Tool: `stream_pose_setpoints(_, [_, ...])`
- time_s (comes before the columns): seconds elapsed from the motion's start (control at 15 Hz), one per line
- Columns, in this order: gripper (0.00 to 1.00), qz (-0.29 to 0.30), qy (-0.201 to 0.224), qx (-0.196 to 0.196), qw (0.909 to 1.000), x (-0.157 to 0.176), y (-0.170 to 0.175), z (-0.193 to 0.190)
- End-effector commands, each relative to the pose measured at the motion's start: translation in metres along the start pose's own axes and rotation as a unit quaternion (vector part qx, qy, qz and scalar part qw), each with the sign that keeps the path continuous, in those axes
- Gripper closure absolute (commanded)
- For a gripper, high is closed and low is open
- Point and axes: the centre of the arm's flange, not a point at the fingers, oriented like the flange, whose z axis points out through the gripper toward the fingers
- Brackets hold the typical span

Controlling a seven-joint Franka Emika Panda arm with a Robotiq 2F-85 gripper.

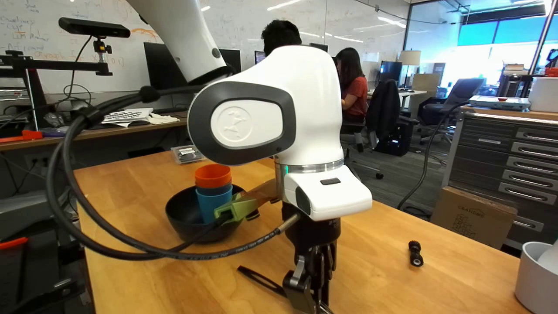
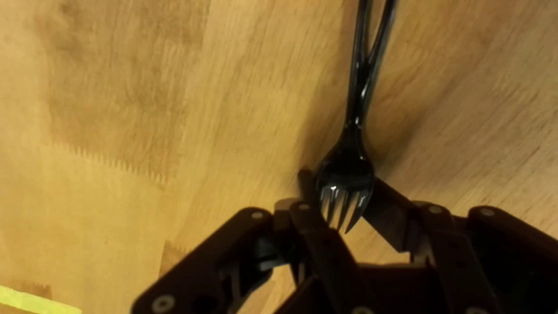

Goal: Put the blue cup in the black bowl, then put the green and orange cups on top of the blue cup then put the black object in the orange cup

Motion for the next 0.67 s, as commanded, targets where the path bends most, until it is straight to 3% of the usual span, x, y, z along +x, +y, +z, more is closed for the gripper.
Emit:
stream_pose_setpoints(0.0, [0.85, -0.002, -0.005, 0.001, 1.0000, 0.001, -0.002, 0.002])
stream_pose_setpoints(0.6, [0.88, 0.018, -0.007, 0.018, 0.9997, 0.013, -0.011, -0.032])
